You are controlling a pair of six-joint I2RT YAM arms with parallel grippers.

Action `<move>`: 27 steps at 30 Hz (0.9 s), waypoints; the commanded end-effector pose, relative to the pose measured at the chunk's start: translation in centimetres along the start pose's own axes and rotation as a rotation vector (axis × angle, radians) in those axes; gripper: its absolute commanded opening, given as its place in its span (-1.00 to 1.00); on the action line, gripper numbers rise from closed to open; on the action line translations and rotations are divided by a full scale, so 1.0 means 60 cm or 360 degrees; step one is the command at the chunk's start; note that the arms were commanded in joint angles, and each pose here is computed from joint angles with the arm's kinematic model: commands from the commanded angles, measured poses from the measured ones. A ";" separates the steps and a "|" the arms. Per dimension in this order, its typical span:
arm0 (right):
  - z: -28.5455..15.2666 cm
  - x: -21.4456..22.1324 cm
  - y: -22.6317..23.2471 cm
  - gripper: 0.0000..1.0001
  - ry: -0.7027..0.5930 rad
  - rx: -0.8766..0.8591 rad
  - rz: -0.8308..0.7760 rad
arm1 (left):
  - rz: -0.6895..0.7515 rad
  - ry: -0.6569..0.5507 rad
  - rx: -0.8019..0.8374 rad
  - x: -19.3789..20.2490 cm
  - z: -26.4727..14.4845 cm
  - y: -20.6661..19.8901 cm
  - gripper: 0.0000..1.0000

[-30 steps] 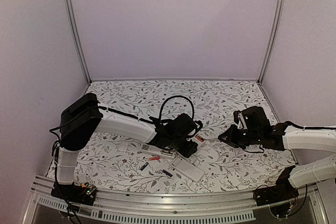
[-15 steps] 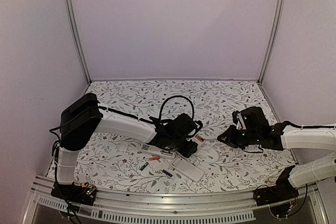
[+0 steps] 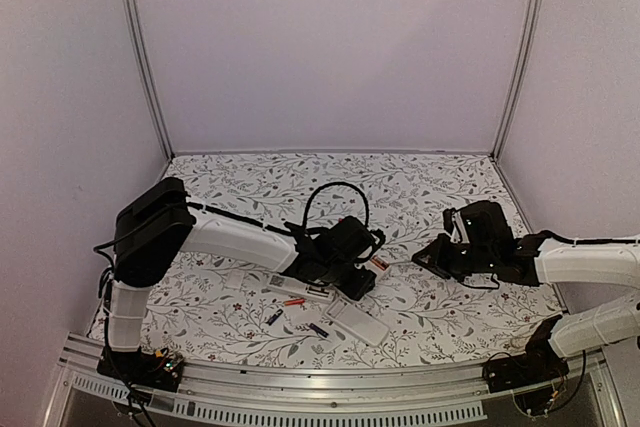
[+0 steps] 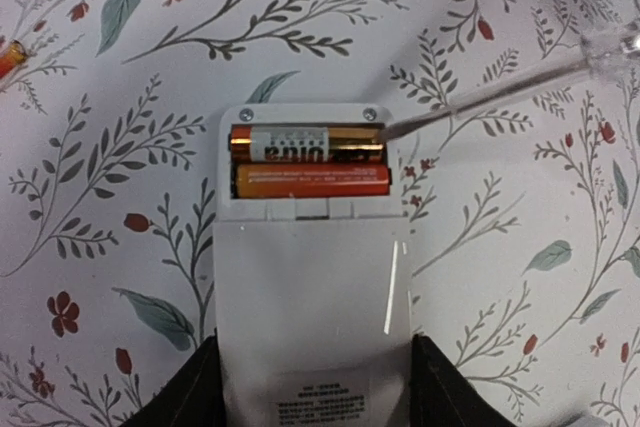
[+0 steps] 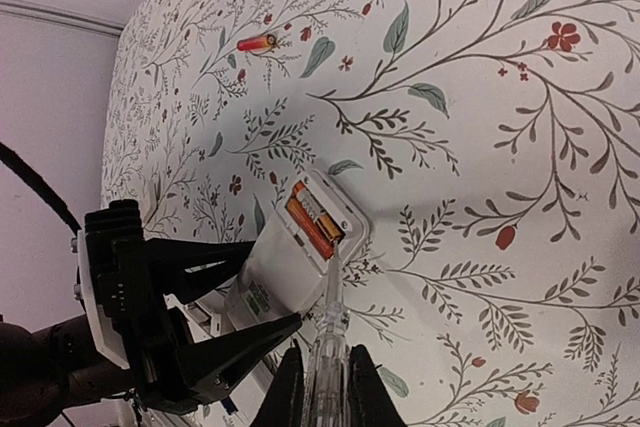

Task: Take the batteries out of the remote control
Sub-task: Remove the battery from the remote control without the battery cover.

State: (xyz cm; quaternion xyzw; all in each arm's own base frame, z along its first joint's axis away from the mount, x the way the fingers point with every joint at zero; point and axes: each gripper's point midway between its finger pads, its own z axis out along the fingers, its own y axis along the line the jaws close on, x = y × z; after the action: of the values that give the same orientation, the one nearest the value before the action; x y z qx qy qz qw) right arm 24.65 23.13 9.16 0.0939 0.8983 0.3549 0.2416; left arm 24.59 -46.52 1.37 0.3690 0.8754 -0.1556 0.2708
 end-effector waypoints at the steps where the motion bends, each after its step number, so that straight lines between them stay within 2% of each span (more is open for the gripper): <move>1: -0.020 -0.011 0.087 -1.00 -0.0014 -0.0359 -0.0005 | 0.0102 0.0247 -0.0025 0.082 0.018 0.008 -0.35; 8: -0.027 -0.014 0.087 -1.00 -0.0039 -0.0369 0.0023 | 0.0101 0.0253 -0.0035 0.086 0.019 0.009 -0.37; 14: -0.030 -0.018 0.027 -1.00 -0.0085 -0.0049 -0.0042 | 0.0186 0.0186 -0.0045 0.085 -0.015 0.022 -0.38; 19: -0.047 -0.019 0.019 -1.00 -0.0059 0.0057 -0.0235 | 0.0428 0.0194 0.0126 0.107 -0.051 0.004 -0.35; 27: -0.060 0.017 0.050 -1.00 0.0139 -0.0104 -0.0595 | 0.0624 0.0253 0.0192 0.123 -0.052 -0.003 -0.37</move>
State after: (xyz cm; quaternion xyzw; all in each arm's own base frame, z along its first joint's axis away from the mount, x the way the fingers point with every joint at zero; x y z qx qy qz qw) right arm 23.33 22.96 12.80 -0.0168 0.8983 0.3405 0.2772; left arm 21.39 -42.50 1.62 0.4962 0.8155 -0.1386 0.2636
